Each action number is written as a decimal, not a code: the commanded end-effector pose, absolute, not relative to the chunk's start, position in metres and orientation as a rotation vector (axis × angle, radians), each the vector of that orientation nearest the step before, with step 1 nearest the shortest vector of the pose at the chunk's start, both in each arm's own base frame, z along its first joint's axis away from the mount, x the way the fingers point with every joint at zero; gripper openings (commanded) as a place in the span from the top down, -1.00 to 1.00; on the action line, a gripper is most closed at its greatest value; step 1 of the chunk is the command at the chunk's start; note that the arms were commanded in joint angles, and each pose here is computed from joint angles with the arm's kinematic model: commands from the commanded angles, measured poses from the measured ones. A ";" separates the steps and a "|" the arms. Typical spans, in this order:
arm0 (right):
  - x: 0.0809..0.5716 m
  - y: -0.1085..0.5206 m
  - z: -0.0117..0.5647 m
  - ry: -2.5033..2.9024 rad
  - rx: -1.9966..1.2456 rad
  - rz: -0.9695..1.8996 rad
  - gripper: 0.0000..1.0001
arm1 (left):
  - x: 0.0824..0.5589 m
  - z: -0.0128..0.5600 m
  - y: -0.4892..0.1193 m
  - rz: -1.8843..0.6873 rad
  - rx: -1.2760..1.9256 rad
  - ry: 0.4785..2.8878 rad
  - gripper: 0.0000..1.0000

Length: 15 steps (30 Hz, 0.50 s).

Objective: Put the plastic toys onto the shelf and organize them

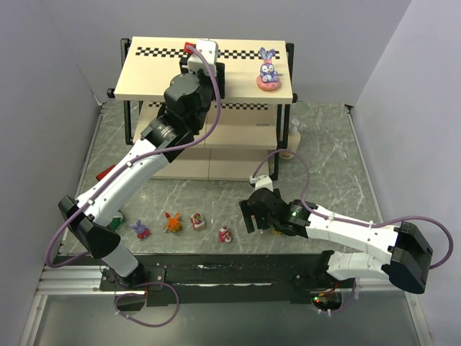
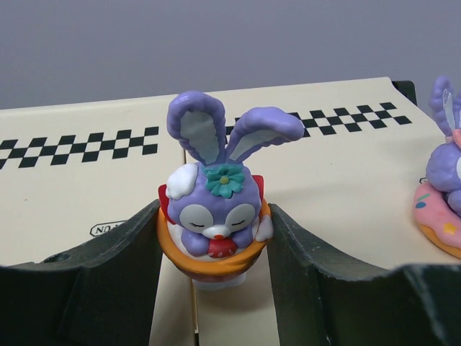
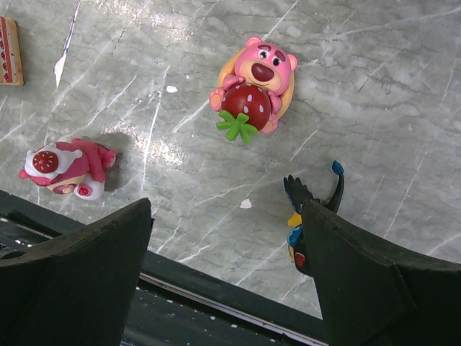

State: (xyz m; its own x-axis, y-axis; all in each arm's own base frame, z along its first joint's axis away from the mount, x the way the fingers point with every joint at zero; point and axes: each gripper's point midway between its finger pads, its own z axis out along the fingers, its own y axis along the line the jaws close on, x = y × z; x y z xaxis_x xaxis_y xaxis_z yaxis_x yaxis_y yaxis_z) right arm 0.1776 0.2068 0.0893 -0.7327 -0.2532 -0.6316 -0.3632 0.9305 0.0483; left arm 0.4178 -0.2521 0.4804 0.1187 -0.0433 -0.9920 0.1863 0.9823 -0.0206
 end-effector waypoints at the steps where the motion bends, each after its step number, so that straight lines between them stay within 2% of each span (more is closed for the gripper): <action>1: 0.184 0.209 0.093 2.408 -0.387 0.231 -0.82 | 0.417 0.468 -0.235 -0.120 0.104 1.496 0.03; 15: 0.182 0.208 0.091 2.419 -0.388 0.228 -0.82 | 0.417 0.466 -0.230 -0.171 0.080 1.496 -0.07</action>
